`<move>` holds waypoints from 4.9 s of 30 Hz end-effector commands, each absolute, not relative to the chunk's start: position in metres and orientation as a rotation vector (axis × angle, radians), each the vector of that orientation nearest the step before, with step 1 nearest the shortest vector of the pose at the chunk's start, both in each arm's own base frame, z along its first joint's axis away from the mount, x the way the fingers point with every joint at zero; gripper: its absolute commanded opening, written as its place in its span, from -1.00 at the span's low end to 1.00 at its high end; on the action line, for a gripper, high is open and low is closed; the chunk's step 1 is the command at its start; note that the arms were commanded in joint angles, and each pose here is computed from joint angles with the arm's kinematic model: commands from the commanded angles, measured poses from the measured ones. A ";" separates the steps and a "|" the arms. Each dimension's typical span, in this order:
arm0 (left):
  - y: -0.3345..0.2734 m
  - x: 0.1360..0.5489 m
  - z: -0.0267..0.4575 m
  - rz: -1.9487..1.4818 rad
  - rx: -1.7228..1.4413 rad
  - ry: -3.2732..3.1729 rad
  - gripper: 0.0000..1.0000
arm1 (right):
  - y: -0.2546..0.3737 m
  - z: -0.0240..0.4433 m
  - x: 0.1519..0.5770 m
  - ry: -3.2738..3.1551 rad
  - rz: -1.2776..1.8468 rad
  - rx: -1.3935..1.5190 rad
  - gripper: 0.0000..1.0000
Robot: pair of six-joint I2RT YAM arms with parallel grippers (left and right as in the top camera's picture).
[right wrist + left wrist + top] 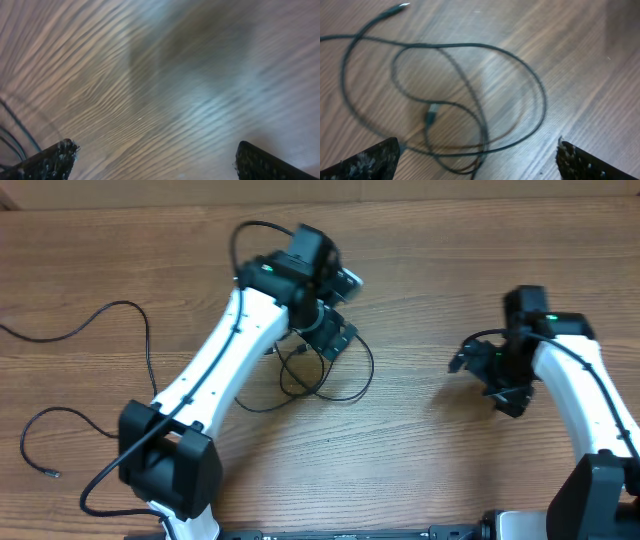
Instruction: Untangle cables
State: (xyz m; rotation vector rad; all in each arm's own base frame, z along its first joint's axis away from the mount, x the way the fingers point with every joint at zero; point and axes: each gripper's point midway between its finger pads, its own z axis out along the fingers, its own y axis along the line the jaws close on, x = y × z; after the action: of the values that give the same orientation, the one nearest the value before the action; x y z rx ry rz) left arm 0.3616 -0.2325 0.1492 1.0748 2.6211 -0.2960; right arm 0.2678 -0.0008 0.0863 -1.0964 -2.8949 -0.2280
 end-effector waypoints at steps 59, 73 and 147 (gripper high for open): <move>-0.174 0.377 0.437 -0.067 0.628 2.118 -0.72 | -0.044 0.087 0.255 -2.824 -0.266 -1.199 1.00; -0.097 0.360 0.486 -0.044 0.335 2.044 -0.82 | -0.044 0.087 0.255 -2.824 -0.266 -1.199 1.00; -0.142 0.409 0.076 -0.245 -0.067 3.297 0.55 | -0.044 0.087 0.255 -2.830 -0.267 -1.195 1.00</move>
State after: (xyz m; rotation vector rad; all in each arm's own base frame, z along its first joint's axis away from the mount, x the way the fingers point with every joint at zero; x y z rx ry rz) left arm 0.4135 -0.1410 0.0905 -0.0052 3.2569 -0.2106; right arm 0.2536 -0.0440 0.0871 -1.2016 -2.8237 -0.2578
